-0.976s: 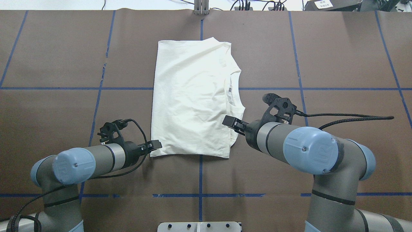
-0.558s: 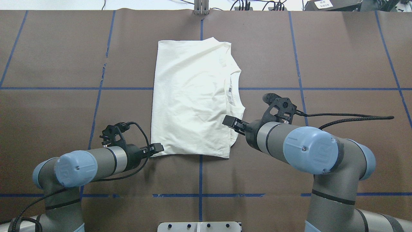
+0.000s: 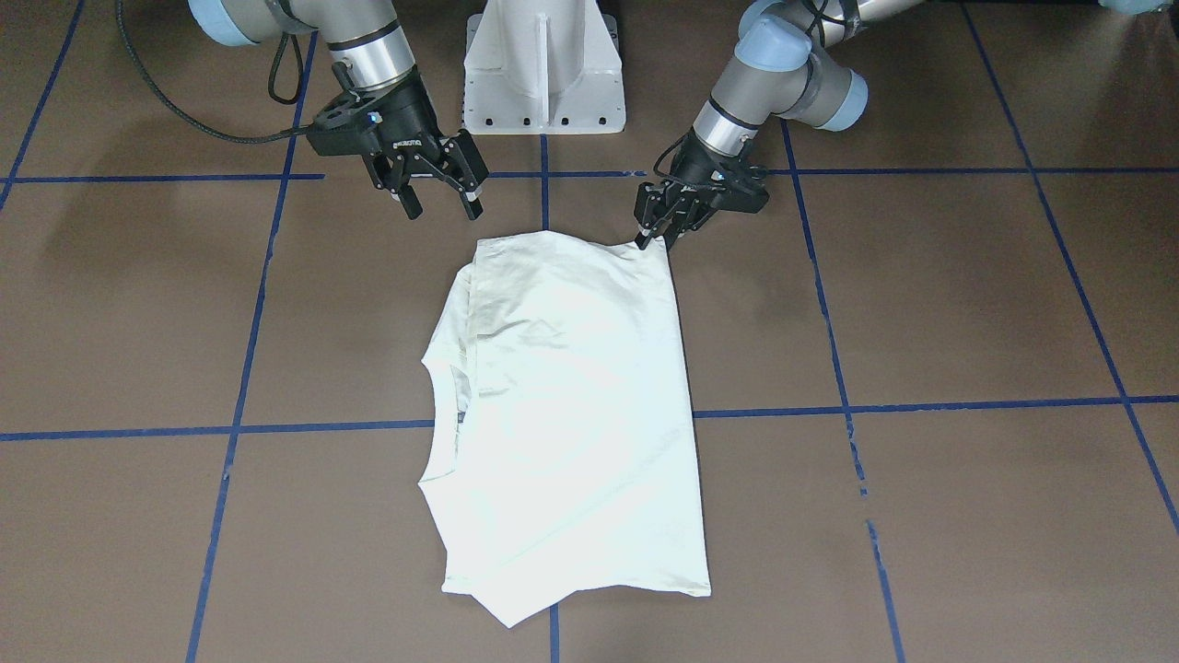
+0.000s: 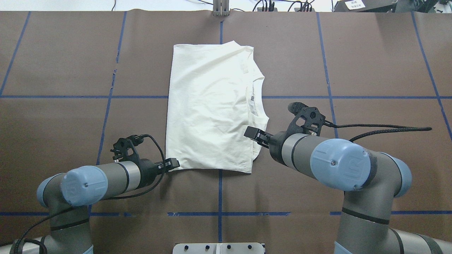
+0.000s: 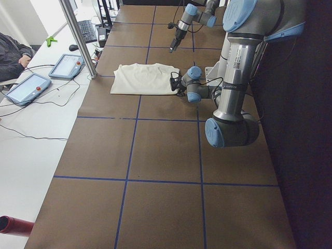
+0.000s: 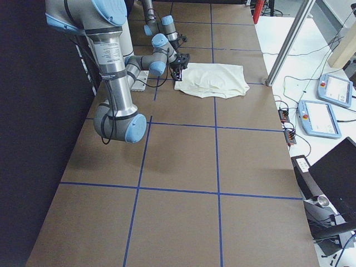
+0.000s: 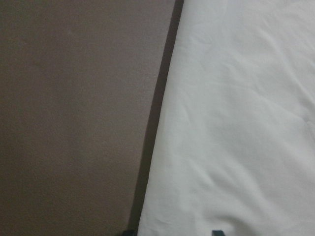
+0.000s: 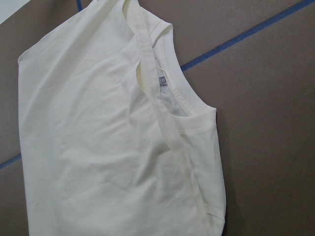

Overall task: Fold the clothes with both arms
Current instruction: 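Grasp the near edge corner with the left gripper while the right gripper waits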

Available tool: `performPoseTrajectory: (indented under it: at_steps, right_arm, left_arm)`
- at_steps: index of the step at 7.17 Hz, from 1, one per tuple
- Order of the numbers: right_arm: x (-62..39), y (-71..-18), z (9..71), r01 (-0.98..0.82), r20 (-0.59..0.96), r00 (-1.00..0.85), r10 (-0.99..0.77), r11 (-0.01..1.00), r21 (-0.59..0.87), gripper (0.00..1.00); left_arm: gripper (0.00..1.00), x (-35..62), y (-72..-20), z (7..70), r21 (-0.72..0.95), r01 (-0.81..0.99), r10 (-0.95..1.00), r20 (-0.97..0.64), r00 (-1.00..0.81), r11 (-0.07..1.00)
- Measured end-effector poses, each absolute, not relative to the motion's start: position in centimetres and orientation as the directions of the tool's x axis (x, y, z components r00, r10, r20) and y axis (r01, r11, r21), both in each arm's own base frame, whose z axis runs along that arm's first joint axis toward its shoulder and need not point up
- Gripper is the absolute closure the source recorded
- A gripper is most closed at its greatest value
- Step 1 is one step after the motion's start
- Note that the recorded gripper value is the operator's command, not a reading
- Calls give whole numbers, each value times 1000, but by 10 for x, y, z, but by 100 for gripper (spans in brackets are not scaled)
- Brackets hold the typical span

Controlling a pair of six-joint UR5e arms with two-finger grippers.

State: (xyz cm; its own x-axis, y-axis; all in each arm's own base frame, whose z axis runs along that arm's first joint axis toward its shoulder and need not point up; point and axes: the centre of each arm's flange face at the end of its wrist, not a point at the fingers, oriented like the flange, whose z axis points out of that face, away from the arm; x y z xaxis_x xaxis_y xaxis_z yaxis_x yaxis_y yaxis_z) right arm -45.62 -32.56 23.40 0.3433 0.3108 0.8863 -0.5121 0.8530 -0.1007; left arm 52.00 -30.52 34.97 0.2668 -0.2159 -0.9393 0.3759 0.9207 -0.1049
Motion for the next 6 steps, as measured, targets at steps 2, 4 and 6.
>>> performPoseTrajectory:
  at_steps: [2, 4, 6]
  right_arm:
    - [-456, -326, 234, -512, 886, 344, 311, 853, -101, 0]
    - [-459, -327, 238, -519, 882, 351, 313, 850, -95, 3]
    - [-475, -325, 246, -533, 864, 369, 344, 839, -106, 8]
  left_arm:
    - [75, 520, -305, 350, -104, 375, -215, -940, 267, 921]
    - [100, 519, -305, 348, -103, 375, -213, -940, 265, 921]
    - [100, 518, -304, 343, -103, 374, -209, -944, 255, 922]
